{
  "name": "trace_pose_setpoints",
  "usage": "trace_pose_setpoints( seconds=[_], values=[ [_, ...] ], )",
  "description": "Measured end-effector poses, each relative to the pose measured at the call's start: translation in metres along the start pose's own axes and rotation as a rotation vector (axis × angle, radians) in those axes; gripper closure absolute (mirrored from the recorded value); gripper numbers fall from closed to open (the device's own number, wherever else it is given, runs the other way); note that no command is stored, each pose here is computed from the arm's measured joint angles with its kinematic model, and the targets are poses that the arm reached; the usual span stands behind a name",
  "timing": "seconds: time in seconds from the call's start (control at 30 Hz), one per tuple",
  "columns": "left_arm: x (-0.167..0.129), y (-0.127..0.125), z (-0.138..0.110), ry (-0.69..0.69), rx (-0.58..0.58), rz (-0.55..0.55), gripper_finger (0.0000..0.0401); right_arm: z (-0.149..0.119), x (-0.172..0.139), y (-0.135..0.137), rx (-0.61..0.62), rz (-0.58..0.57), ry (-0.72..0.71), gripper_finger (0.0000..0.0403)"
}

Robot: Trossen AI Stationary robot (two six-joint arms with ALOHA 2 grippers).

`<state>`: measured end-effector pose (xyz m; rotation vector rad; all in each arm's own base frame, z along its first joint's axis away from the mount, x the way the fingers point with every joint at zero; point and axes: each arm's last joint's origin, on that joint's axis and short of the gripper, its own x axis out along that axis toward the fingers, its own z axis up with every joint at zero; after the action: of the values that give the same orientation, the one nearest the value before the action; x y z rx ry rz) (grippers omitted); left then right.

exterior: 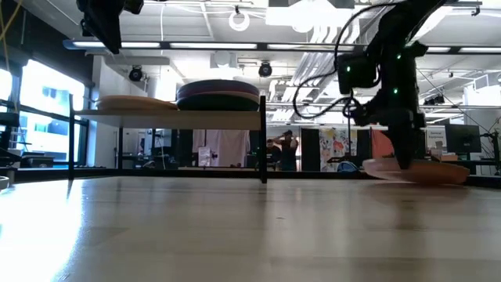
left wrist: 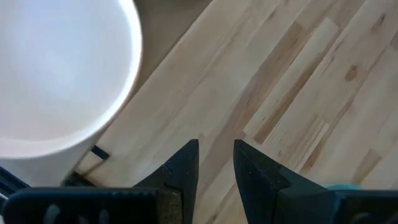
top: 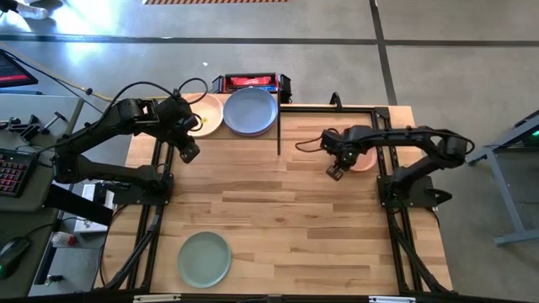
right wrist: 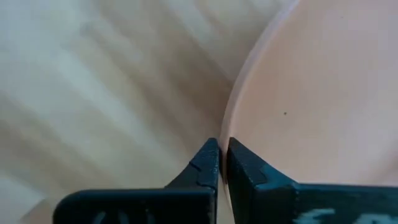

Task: Place and stack plates onto a shelf
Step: Stack the light brown plate on top the light orange plate on the shelf

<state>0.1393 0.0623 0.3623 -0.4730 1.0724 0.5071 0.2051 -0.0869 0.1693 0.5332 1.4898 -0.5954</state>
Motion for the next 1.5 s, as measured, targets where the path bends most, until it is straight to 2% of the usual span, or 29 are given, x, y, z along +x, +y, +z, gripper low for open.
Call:
trace_pose_setpoints(
  seconds=[0.27, 0.53, 0.7, 0.87, 1.1, 1.23, 1.37, 1.5],
  values=[
    [0.000, 0.000, 0.000, -0.001, 0.241, -0.011, 0.0314, -0.022, -0.026, 0.031, -0.142, 0.186, -0.055, 0.0402],
    [-0.001, -0.009, 0.008, -0.078, 0.283, -0.201, 0.0314, -0.026, -0.076, 0.076, -0.344, 0.356, -0.166, 0.0403],
    [0.002, -0.017, 0.014, -0.116, 0.309, -0.248, 0.0314, -0.027, -0.115, 0.097, -0.426, 0.430, -0.275, 0.0403],
    [0.009, -0.021, 0.019, -0.077, 0.223, -0.253, 0.0314, -0.030, -0.149, 0.110, -0.472, 0.471, -0.383, 0.0403],
    [0.024, -0.024, 0.028, 0.011, -0.019, -0.248, 0.0314, -0.035, -0.183, 0.119, -0.518, 0.523, -0.482, 0.0403],
    [0.032, -0.027, 0.032, 0.068, -0.099, -0.286, 0.0314, -0.038, -0.197, 0.125, -0.581, 0.551, -0.537, 0.0403],
    [0.036, -0.029, 0.034, 0.113, -0.148, -0.330, 0.0314, -0.034, -0.205, 0.138, -0.688, 0.545, -0.577, 0.0403],
    [0.039, -0.031, 0.035, 0.158, -0.217, -0.371, 0.0314, -0.025, -0.207, 0.158, -0.866, 0.531, -0.597, 0.0403]
  ],
)
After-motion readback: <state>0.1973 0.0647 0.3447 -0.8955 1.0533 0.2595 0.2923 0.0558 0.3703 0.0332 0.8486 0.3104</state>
